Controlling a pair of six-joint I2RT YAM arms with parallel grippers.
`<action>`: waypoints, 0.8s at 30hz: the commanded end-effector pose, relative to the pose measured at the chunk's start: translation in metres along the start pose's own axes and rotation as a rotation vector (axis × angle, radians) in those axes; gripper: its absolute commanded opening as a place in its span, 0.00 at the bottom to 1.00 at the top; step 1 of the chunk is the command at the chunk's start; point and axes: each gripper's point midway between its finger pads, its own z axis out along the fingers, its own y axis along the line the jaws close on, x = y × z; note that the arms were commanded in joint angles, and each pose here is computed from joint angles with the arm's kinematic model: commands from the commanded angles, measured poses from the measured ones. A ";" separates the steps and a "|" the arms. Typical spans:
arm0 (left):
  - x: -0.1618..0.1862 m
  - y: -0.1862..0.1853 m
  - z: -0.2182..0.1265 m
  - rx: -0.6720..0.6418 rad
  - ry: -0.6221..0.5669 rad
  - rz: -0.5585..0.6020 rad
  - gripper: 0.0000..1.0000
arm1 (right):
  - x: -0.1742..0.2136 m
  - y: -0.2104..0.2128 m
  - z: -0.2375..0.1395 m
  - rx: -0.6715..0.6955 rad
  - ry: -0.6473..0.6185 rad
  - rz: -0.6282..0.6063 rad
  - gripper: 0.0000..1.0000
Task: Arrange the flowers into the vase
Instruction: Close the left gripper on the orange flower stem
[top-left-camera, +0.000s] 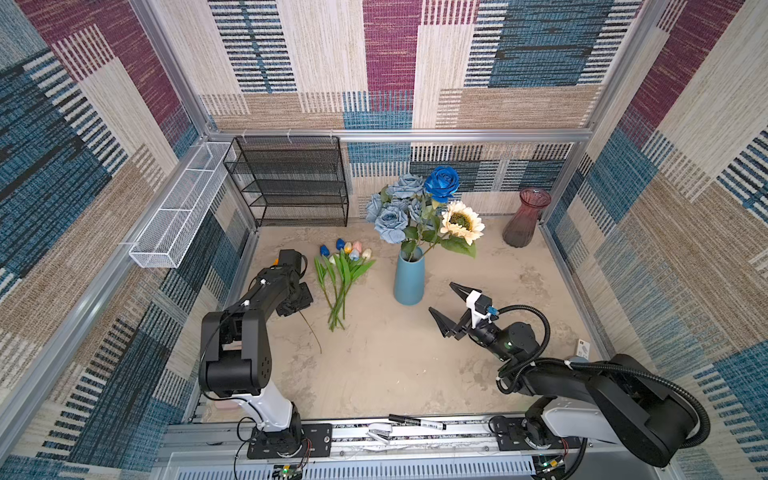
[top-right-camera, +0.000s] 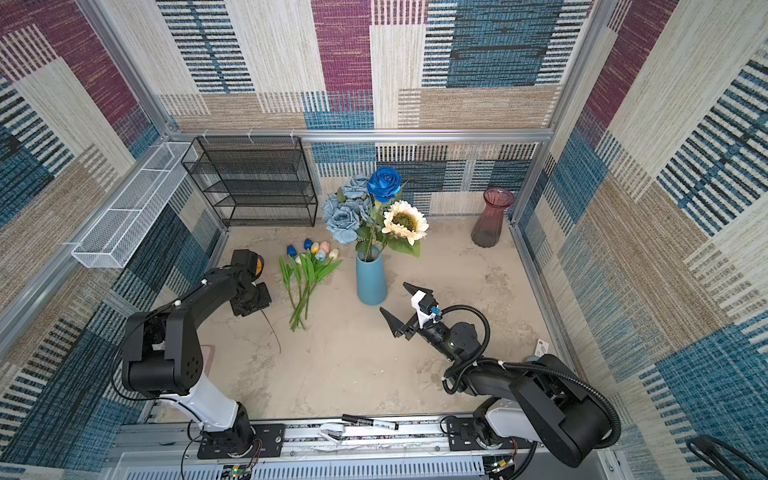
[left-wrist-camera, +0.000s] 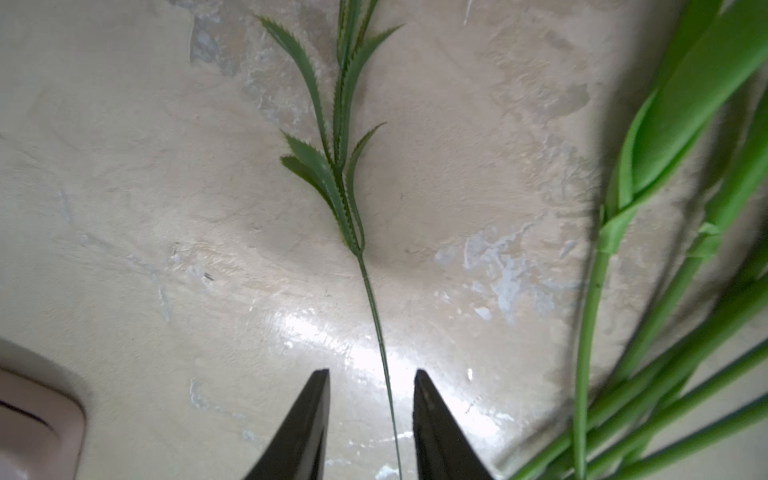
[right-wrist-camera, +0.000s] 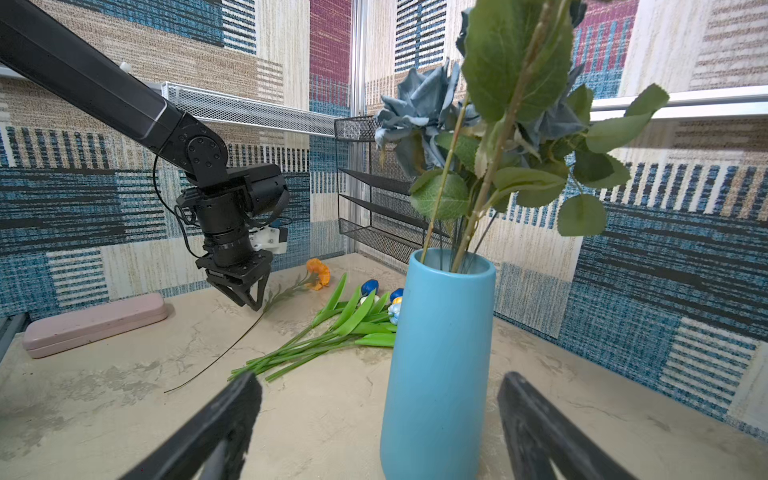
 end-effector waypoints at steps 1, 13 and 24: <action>-0.003 0.005 0.007 -0.040 -0.004 0.003 0.37 | -0.003 -0.002 0.002 0.008 -0.014 0.000 0.93; -0.001 0.004 0.031 -0.030 0.056 0.002 0.28 | -0.002 -0.006 0.001 0.036 -0.010 0.001 0.93; -0.006 0.010 0.031 -0.032 0.053 0.013 0.00 | -0.005 -0.010 -0.001 0.061 -0.023 -0.002 0.93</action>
